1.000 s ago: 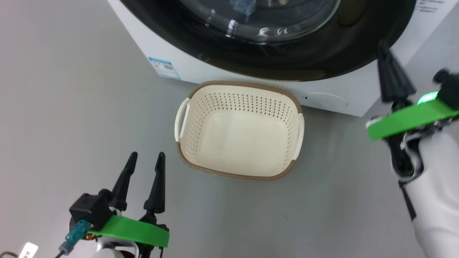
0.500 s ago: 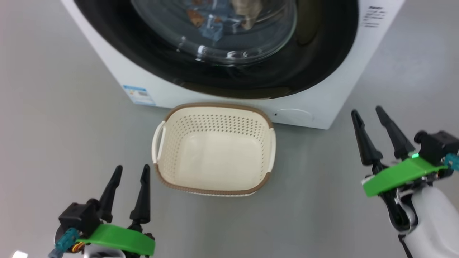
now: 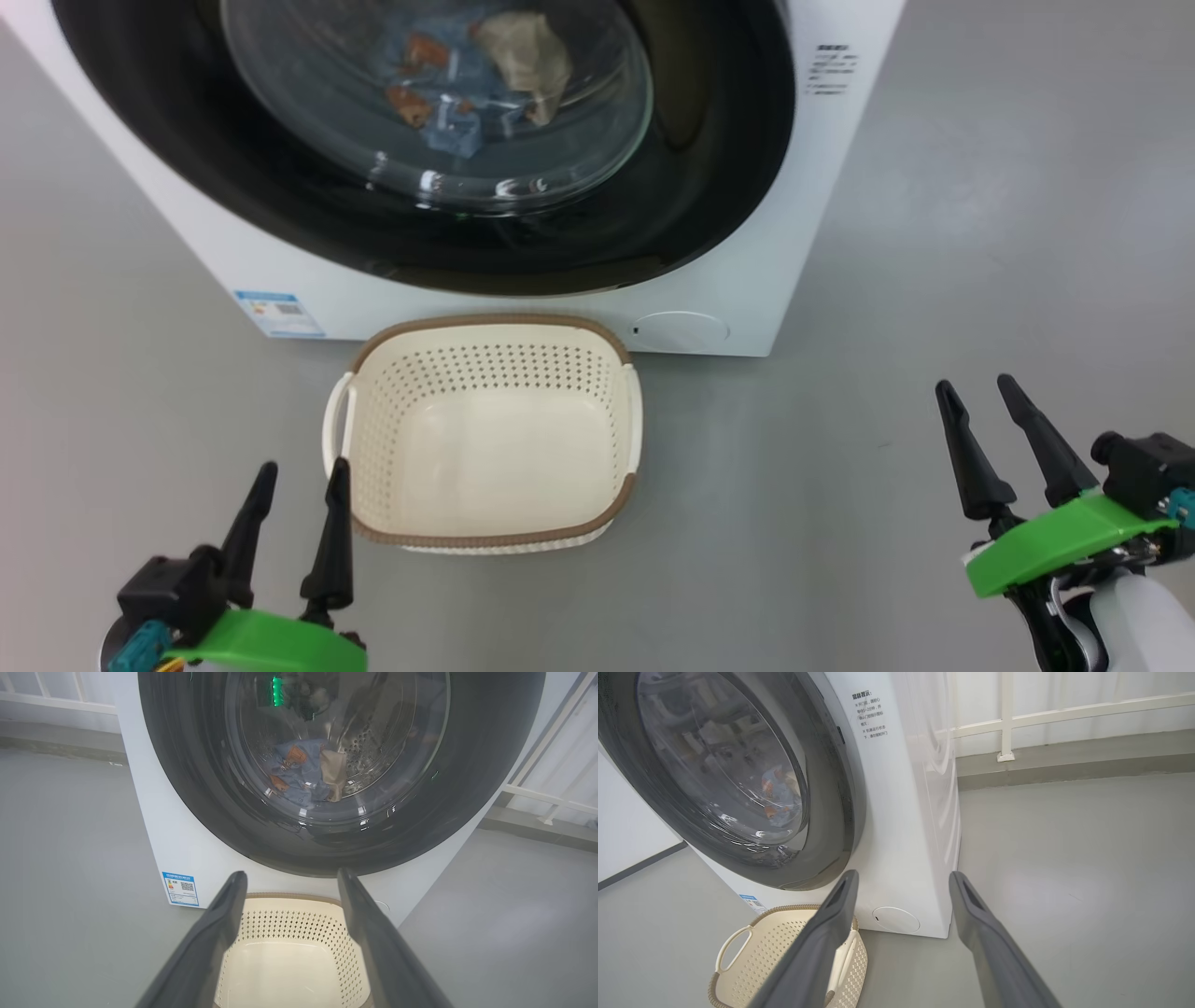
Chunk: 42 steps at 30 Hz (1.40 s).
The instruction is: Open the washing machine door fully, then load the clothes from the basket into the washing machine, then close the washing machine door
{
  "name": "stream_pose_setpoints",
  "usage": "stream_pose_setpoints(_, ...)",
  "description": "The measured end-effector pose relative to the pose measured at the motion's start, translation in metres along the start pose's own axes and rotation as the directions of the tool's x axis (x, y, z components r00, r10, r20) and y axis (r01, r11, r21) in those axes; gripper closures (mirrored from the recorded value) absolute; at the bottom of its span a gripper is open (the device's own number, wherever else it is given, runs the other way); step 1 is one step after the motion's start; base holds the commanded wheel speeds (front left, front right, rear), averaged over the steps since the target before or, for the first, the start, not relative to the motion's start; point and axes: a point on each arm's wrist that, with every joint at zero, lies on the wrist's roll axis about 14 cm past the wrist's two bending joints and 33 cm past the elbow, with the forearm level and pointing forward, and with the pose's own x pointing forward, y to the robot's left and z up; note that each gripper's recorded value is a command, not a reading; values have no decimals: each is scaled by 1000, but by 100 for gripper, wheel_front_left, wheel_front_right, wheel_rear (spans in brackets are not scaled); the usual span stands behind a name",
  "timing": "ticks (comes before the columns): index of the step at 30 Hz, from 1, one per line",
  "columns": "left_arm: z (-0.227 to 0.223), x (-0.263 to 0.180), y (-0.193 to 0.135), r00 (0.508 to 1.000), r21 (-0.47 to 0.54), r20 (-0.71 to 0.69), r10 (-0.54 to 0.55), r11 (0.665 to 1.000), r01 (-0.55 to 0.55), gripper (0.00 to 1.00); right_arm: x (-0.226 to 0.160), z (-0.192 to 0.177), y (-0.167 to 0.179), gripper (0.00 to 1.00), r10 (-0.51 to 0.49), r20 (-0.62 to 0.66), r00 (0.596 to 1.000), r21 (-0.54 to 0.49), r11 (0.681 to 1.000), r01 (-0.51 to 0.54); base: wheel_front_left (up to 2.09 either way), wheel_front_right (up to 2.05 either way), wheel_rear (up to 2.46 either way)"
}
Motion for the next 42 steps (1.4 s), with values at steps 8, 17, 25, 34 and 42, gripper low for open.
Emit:
stream_pose_setpoints(8,-4,-1,-4,1000,9,-13,-19,1000,20,0,-27,10,-23,0,-74,20,997,-10,997,74,0,0,0)
stream_pose_setpoints(17,-8,-2,-7,999,28,-28,-32,999,33,0,-55,13,-45,0,-146,26,989,-12,989,147,0,0,0)
stream_pose_setpoints(25,-7,1,-5,999,66,-27,-33,997,35,0,-66,16,-55,0,-181,34,983,-12,983,182,0,0,0)
stream_pose_setpoints(34,-3,1,-2,1000,69,-14,-23,997,24,0,-74,14,-61,0,-205,32,978,-9,979,205,0,0,0)
stream_pose_setpoints(42,-6,-5,1,1000,68,-25,-12,998,14,0,-74,15,-60,0,-207,35,978,-3,978,207,0,0,0)
